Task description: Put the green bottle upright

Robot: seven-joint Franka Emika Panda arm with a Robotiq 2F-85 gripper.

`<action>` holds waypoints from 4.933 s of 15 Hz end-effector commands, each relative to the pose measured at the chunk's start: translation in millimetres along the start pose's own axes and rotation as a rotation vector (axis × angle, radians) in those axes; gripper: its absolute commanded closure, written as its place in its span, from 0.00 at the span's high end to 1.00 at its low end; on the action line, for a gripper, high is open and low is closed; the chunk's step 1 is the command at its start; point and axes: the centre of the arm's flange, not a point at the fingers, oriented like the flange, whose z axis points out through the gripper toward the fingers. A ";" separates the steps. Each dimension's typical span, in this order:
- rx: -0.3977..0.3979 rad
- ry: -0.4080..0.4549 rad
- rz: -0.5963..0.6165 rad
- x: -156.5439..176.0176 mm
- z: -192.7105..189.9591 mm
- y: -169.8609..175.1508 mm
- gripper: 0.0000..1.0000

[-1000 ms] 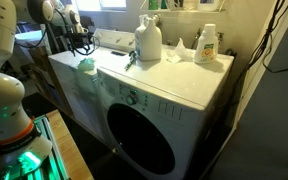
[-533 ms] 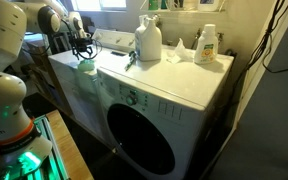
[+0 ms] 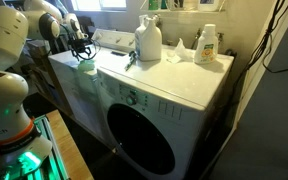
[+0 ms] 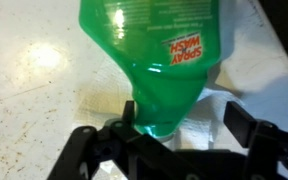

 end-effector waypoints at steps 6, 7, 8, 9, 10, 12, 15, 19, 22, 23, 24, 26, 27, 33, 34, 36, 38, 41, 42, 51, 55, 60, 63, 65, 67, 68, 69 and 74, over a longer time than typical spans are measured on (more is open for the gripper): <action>-0.084 -0.024 0.004 12.7 7.2 10.7 0.31; -0.079 -0.016 0.005 13.5 7.9 11.1 0.27; -0.078 -0.014 0.003 13.8 8.5 12.1 0.23; -0.076 -0.014 0.002 14.1 10.7 13.3 0.23; -0.077 -0.015 0.001 14.4 12.8 14.2 0.32; -0.074 -0.010 -0.008 14.3 14.3 14.8 0.35; -0.066 0.008 -0.022 14.2 15.8 15.3 0.39; -0.060 0.012 -0.047 16.9 20.4 15.1 0.56; -0.052 0.013 -0.070 19.4 34.5 15.6 0.68; -0.048 0.016 -0.076 20.0 38.7 15.8 0.84; -0.048 0.018 -0.081 19.9 40.2 15.9 0.76; -0.054 0.019 -0.084 19.4 38.0 16.0 0.51; -0.056 0.015 -0.081 18.8 36.0 15.9 0.50; -0.103 0.003 -0.040 6.9 2.8 15.6 0.18; -0.108 -0.005 -0.031 4.8 -1.9 15.6 0.14; -0.114 -0.011 -0.019 1.5 -9.3 16.8 0.00; -0.111 -0.013 -0.018 1.7 -9.9 18.8 0.07; -0.112 -0.009 -0.020 2.1 -9.9 18.3 0.32; -0.116 -0.004 -0.016 0.4 -12.8 18.4 0.24; -0.175 0.202 0.037 -38.1 -87.5 13.6 0.00; -0.213 0.390 0.040 -70.6 -122.9 5.3 0.00; -0.237 0.631 0.017 -94.4 -141.0 3.2 0.00; -0.243 0.765 0.065 -108.9 -143.8 3.1 0.00; -0.249 0.848 0.087 -121.4 -141.9 5.2 0.00; -0.262 0.913 0.120 -136.8 -139.5 6.0 0.00; -0.266 0.939 0.133 -146.2 -138.0 7.8 0.00; -0.268 0.961 0.145 -156.9 -135.4 9.9 0.00; -0.230 0.934 0.180 -140.8 -118.7 36.2 0.00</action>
